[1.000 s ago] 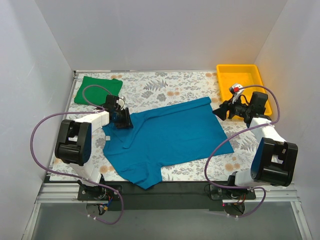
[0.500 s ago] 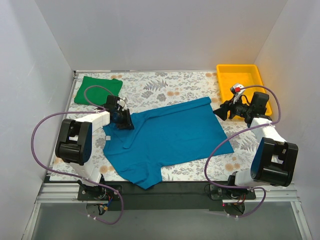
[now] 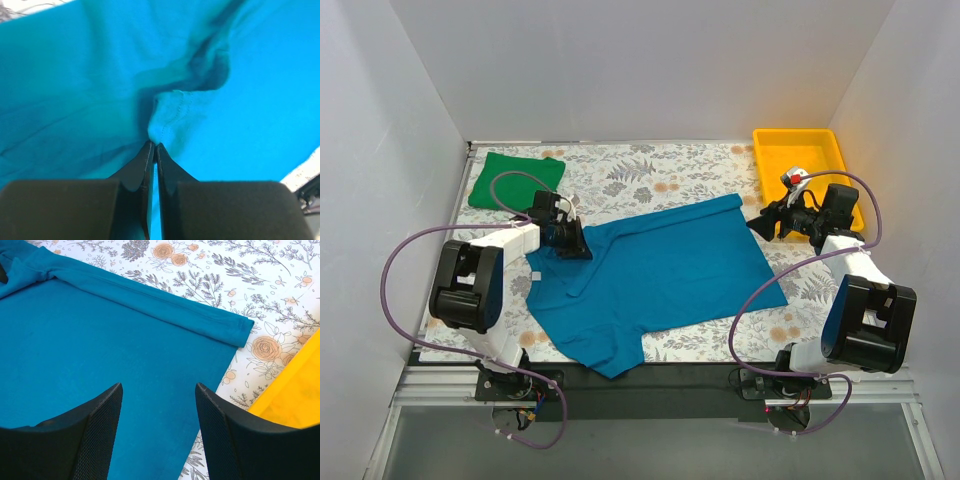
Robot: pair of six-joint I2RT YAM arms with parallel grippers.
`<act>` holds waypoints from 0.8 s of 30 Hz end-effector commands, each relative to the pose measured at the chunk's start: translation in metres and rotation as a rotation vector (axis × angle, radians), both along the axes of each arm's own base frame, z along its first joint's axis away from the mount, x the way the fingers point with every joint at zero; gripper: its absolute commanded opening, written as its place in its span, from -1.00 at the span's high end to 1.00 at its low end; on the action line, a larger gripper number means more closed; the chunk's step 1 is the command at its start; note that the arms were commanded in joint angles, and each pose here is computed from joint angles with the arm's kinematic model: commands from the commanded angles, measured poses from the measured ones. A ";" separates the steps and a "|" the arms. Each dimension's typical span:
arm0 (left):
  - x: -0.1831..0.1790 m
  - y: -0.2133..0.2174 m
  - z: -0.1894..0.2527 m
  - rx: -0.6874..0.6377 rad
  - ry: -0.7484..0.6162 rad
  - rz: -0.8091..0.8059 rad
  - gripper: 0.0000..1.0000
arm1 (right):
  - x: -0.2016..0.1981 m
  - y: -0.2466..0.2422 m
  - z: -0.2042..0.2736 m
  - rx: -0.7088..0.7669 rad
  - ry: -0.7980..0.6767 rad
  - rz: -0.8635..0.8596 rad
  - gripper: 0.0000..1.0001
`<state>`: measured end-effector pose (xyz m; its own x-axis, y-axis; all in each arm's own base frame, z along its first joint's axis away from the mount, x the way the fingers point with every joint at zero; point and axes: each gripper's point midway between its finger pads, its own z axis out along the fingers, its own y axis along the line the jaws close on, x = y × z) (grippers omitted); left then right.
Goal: Fold and stack the t-shirts
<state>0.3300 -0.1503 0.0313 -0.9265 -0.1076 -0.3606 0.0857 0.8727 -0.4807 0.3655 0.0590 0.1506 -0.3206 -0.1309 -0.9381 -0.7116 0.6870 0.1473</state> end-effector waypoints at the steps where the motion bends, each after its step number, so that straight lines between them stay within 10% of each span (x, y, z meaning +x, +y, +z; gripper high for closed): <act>1: -0.005 -0.016 0.029 -0.085 -0.057 -0.050 1.00 | -0.004 0.002 -0.002 0.021 0.009 0.015 -0.34; 15: -0.038 -0.060 0.020 -0.209 0.037 -0.163 0.98 | -0.004 0.000 -0.001 0.026 0.011 0.012 -0.35; 24: -0.058 -0.087 0.034 -0.345 0.087 -0.253 0.24 | -0.004 -0.001 -0.004 0.026 0.020 0.009 -0.35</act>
<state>0.2800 -0.2276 0.0547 -0.9605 0.0055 -0.2783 0.2059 0.6867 -0.6972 0.3654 0.0574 0.1506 -0.3216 -0.1263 -0.9384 -0.7105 0.6873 0.1509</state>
